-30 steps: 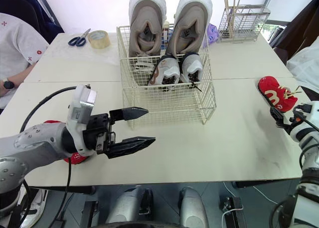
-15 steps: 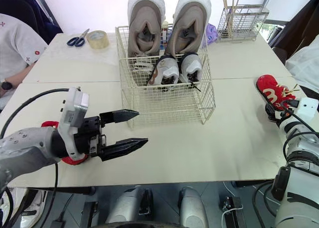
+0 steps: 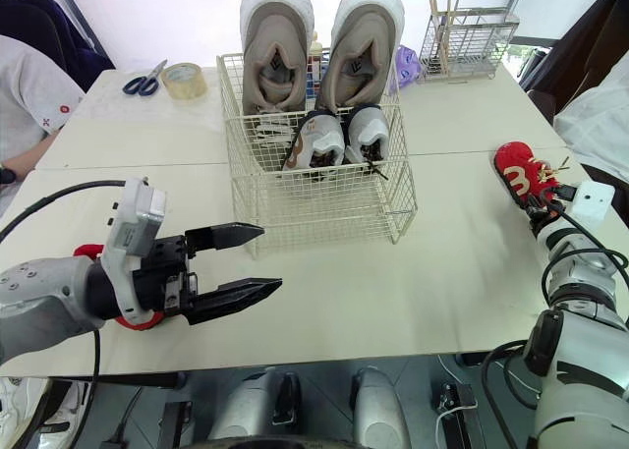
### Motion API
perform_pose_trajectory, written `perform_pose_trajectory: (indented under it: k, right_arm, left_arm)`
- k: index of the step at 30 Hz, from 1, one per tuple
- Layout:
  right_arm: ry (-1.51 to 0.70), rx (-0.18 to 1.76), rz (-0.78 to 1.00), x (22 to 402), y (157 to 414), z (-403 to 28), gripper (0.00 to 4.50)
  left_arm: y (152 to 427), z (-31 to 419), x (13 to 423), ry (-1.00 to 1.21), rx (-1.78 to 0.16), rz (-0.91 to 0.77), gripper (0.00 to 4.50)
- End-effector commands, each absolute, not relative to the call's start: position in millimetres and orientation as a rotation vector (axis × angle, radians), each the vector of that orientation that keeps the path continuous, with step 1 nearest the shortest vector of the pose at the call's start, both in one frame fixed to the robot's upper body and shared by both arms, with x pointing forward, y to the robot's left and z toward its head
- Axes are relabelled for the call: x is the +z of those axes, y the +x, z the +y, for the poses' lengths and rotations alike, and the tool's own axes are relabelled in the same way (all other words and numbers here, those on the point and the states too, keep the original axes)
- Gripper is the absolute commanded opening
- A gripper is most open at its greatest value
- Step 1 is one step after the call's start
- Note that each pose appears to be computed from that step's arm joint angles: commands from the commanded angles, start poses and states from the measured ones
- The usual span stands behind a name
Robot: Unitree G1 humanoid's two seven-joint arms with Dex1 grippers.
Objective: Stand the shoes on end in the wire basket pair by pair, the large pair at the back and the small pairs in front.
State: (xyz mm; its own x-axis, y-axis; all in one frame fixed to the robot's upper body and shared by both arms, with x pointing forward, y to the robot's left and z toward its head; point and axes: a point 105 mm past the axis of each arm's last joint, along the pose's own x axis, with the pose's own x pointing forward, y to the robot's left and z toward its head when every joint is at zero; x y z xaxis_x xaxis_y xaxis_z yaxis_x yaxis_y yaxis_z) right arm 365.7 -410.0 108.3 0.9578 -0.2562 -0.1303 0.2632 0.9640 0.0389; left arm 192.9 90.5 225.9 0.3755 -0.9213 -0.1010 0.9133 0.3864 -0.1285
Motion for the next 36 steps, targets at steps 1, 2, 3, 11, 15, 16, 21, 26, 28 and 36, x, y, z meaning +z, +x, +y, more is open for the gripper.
perform_pose_trajectory:
  k: [1,2,3,11,15,16,21,26,28,36]
  right_arm:
    - [0.013,-0.257,0.089,123.8,372.1,-408.7,0.64]
    - [-0.003,-0.258,0.073,129.3,372.2,-410.4,0.64]
    - [-0.012,-0.259,0.062,133.0,372.3,-411.3,0.64]
    - [-0.209,-0.152,-0.505,333.5,371.4,-400.4,0.64]
    - [-0.445,0.286,-0.81,459.3,346.6,-305.0,0.64]
    - [-0.472,0.419,-0.834,474.6,337.6,-283.1,0.64]
    - [-0.543,1.135,-0.806,496.6,274.1,-187.4,0.64]
    - [-0.716,1.557,-0.55,445.4,244.1,-129.3,0.64]
    - [-0.782,1.68,-0.461,420.9,237.3,-111.4,0.64]
    - [-1.026,1.86,-0.511,394.2,225.8,-74.6,0.64]
  left_arm:
    - [191.9,93.7,236.7,-0.031,-1.166,0.109,4.5]
    - [193.2,95.6,238.6,-0.033,-1.16,0.101,4.5]
    - [194.4,97.2,239.7,-0.034,-1.157,0.096,4.5]
    - [220.6,141.0,277.0,-0.085,-1.088,-0.008,4.5]
    - [236.0,167.6,294.4,-0.09,-1.056,-0.04,4.5]
    - [238.6,172.1,296.9,-0.081,-1.051,-0.041,4.5]
    - [247.0,196.2,309.5,-0.079,-1.011,-0.055,4.5]
    - [249.3,218.7,323.0,-0.094,-0.969,-0.071,4.5]
    - [247.4,226.8,328.5,-0.133,-0.965,-0.073,4.5]
    - [232.2,200.2,333.9,-0.318,-1.238,0.004,4.5]
